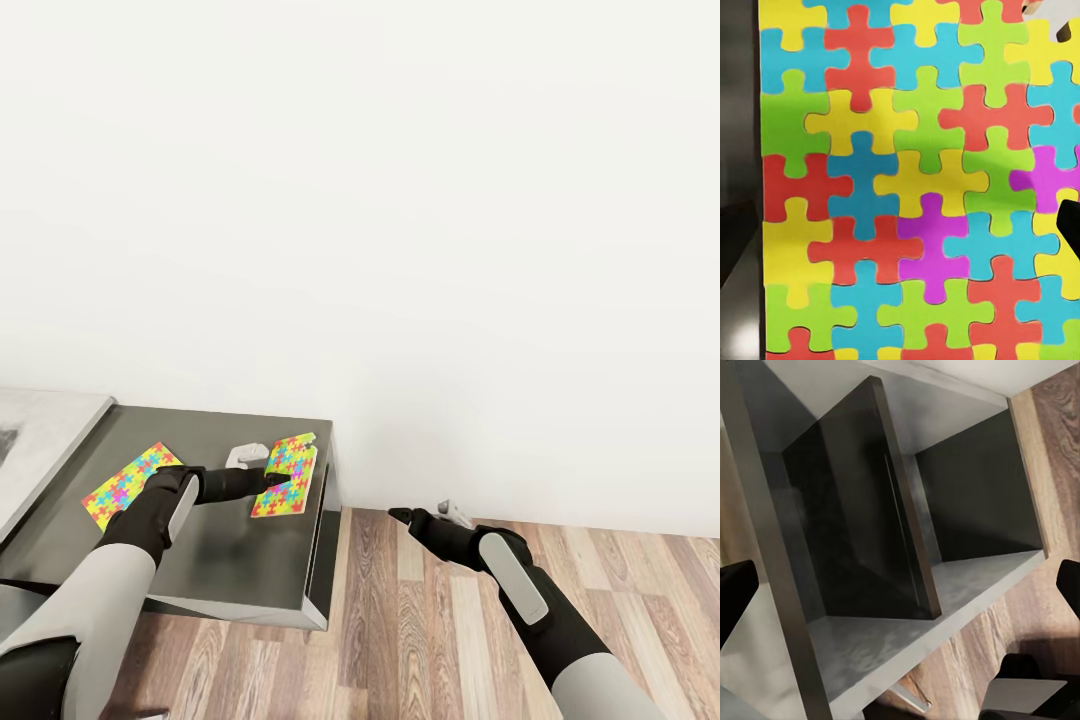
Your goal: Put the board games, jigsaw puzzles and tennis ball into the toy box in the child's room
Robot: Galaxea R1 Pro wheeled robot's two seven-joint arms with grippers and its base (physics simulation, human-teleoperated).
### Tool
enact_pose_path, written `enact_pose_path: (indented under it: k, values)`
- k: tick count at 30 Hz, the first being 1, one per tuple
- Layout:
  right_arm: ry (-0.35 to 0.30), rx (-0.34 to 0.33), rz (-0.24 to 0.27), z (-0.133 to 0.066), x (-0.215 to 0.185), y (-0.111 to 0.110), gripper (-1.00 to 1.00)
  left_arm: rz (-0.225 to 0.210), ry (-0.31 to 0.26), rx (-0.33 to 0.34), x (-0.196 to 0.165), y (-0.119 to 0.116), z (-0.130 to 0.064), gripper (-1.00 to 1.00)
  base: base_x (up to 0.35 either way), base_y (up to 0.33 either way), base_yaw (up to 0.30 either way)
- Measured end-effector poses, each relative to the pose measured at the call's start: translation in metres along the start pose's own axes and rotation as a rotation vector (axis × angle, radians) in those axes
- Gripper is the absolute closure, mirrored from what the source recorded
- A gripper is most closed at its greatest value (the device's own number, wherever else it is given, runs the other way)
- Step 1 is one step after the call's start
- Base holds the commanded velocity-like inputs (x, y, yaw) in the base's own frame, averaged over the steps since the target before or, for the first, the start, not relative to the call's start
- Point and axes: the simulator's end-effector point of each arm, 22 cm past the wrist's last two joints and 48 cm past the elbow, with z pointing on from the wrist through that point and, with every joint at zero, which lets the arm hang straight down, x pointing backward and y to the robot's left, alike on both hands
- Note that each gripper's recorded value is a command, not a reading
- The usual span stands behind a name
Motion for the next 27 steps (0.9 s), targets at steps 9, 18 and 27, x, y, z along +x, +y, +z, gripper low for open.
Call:
enact_pose_path:
  k: [9, 18, 27]
  values:
    - [-0.001, 0.0, 0.0, -0.0002, -0.0004, -0.0003, -1.0, 0.0, 0.0, 0.0, 0.0, 0.0, 0.0, -1.0, 0.0, 0.0, 0.0]
    - [0.0, 0.0, 0.0, -0.0002, -0.0003, -0.0004, -1.0, 0.0, 0.0, 0.0, 0.0, 0.0, 0.0, -1.0, 0.0, 0.0, 0.0]
    - [0.0, 0.0, 0.0, 0.0001, 0.0001, 0.0001, -1.0, -0.001, 0.0, 0.0, -0.0001, 0.0, 0.0, -1.0, 0.0, 0.0, 0.0]
